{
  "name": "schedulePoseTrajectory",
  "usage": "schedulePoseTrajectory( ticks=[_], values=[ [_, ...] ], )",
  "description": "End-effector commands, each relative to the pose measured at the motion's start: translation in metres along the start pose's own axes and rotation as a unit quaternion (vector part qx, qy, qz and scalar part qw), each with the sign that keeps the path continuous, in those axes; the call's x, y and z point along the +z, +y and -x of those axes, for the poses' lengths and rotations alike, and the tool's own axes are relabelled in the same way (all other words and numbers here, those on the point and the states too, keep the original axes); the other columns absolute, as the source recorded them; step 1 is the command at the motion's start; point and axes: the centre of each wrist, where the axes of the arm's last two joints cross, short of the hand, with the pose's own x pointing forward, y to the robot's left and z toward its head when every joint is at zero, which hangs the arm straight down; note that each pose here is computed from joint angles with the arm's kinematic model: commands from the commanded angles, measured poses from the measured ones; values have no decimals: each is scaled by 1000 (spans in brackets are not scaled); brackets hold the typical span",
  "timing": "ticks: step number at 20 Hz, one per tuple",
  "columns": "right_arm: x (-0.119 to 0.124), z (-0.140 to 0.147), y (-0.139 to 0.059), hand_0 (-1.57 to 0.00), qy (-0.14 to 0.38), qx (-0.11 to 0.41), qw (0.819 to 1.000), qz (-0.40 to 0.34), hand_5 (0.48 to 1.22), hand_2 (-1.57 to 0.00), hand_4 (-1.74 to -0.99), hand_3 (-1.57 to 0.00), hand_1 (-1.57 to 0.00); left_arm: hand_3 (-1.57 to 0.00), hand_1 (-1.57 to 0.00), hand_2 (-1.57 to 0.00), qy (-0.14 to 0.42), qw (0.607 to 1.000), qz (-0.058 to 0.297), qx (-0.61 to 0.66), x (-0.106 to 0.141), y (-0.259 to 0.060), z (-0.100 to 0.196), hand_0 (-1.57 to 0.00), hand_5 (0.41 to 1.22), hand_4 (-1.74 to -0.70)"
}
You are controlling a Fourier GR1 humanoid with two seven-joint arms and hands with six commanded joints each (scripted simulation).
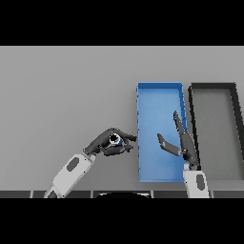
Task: Pick up the blue pipe and place it into the blue bin.
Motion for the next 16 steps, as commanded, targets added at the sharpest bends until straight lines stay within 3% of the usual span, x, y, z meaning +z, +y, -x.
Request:
schedulePoseTrajectory(
  ticks=[1, 10, 16],
  values=[
    [1, 0, -2, 1, -1, -1, 1000, 3, 635, 1, -1217, 1, 1, -1445, -1553, -1555, 3, 1000, 3, -3, -3, -1, -6, -1551, 1214, -1723],
    [11, 5, -1, 1, 5, -8, 1000, 16, 629, 1, -1174, 1, 1, -1443, -1569, -1569, 24, 999, 28, -5, -10, -3, -21, -1568, 1219, -1729],
    [17, 2, 2, 1, -2, -15, 1000, 17, 618, 1, -1197, 1, 1, -1439, -1570, -1570, 30, 999, 27, -14, -11, -2, -20, -1570, 1220, -1731]
  ],
)
